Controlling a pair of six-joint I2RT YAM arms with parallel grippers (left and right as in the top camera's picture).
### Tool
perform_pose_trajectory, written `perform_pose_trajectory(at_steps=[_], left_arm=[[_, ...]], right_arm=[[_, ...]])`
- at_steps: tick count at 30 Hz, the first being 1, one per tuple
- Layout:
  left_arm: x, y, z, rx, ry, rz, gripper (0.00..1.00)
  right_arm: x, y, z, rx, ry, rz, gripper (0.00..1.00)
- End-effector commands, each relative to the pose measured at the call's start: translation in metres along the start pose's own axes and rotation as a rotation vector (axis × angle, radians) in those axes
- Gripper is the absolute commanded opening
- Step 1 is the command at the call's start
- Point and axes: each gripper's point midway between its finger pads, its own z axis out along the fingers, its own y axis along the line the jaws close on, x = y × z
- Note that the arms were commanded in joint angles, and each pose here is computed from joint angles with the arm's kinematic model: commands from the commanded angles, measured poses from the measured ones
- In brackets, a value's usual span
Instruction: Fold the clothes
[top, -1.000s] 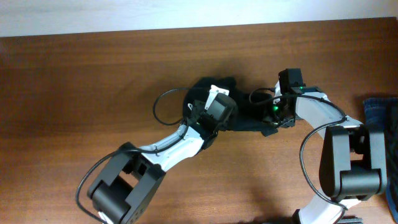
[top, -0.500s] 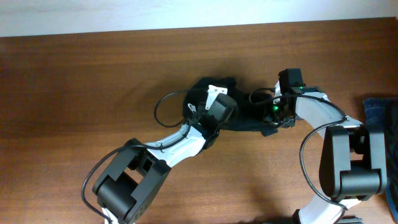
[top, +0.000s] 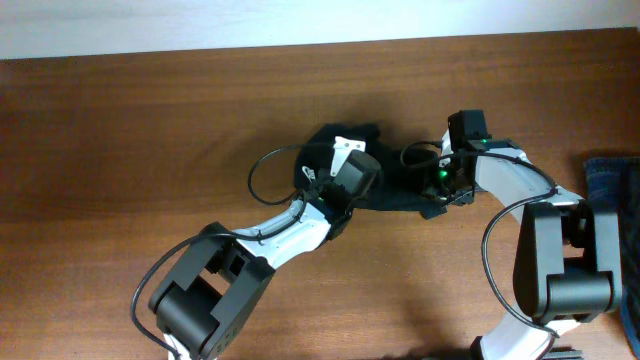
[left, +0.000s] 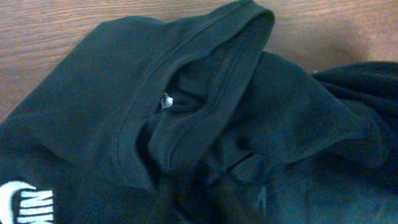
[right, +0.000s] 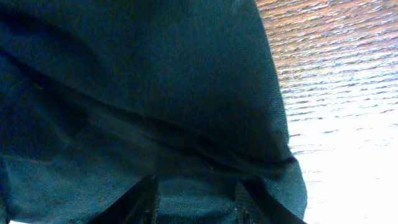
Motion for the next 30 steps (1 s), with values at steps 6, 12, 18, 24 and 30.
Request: perform_pose_trajectory(at_steps=[6,12,18,24,30], left_arm=[[-0.016,0.045,0.0,-0.087,0.071,0.114,0.0],[-0.046,0.106,-0.014,-0.188,0.125,0.078,0.0],[-0.098,0.15,-0.045,-0.24,0.062,0.108,0.0],[-0.11,0.21,-0.062,-0.339,0.056,0.043,0.0],[-0.102,0.256,-0.066,-0.404,0.092,-0.02,0.17]], right_arm=[[0.01,-0.01,0.006,0.038,0.028,-0.034,0.06],[0.011,-0.017,0.005,0.082,0.03,-0.045,0.04],[0.01,-0.023,0.005,0.112,0.025,-0.052,0.04],[0.01,-0.025,0.005,0.127,0.025,-0.069,0.04],[0.01,-0.025,0.005,0.127,0.026,-0.078,0.04]])
